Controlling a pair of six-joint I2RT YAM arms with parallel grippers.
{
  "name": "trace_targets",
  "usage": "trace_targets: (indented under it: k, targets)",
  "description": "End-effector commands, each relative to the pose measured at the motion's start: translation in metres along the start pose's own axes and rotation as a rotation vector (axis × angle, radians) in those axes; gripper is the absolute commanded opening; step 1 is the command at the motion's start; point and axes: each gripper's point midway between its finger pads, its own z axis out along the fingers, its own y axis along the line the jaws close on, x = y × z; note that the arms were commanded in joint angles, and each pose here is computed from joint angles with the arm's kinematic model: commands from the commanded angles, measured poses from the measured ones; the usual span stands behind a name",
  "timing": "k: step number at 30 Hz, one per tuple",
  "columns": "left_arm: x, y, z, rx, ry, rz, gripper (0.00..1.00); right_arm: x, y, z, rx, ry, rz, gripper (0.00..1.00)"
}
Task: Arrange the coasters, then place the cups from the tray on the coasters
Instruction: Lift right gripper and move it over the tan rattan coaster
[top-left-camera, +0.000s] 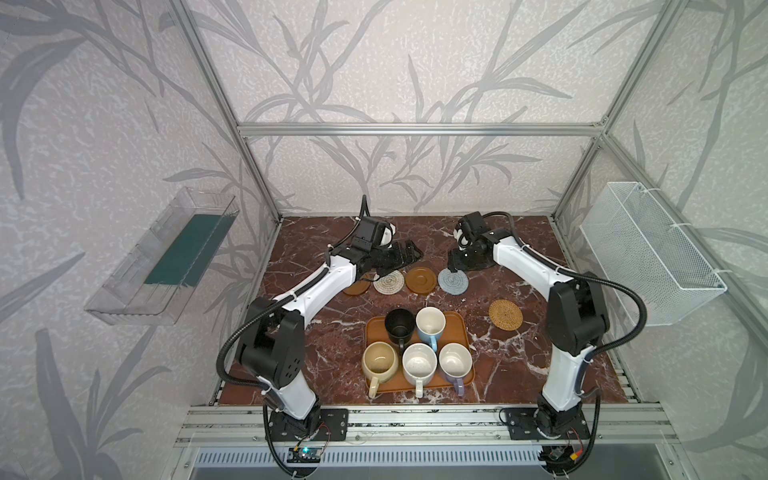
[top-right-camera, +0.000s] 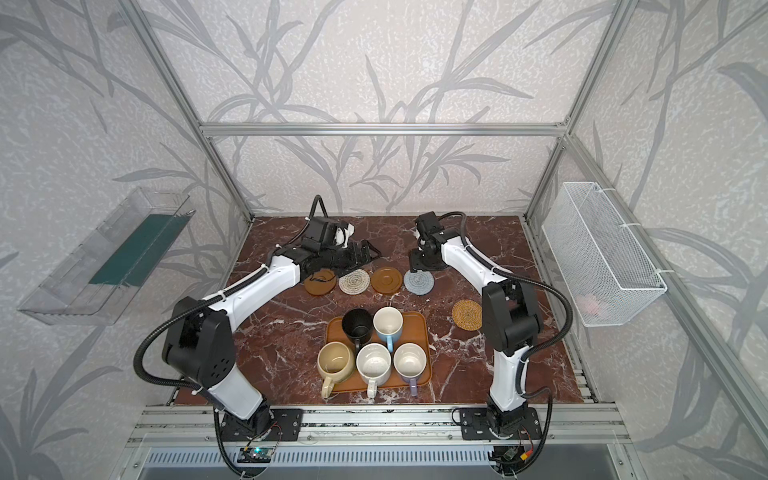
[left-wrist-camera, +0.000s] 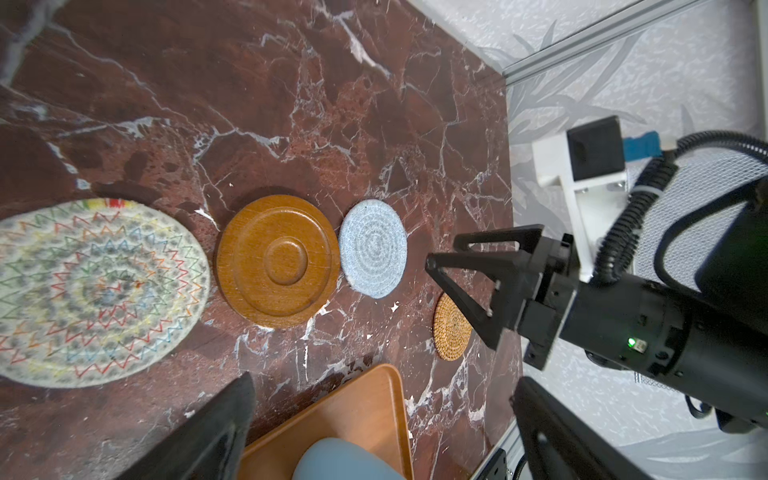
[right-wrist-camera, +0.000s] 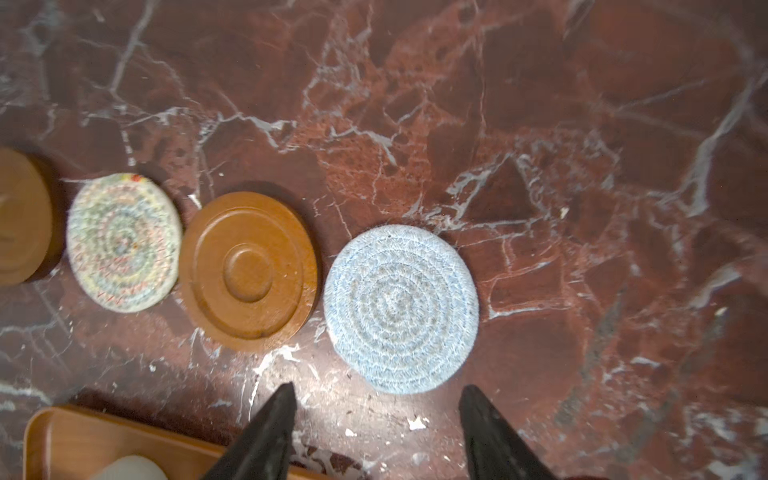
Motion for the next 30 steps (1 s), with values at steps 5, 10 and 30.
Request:
trace_targets:
  k: [5, 10, 30]
  targets:
    - [0.011, -0.012, -0.05, -0.003, -0.071, 0.046, 0.99, 0.011, 0.0, -0.065, 0.032, -0.118, 0.008, 0.99]
    - [0.035, -0.011, -0.077, 0.026, -0.089, 0.065, 0.99, 0.035, -0.01, -0.09, 0.03, -0.179, 0.069, 0.99]
    - [0.109, -0.028, -0.118, 0.146, 0.01, 0.189, 0.99, 0.142, -0.059, -0.087, 0.089, -0.116, 0.089, 0.97]
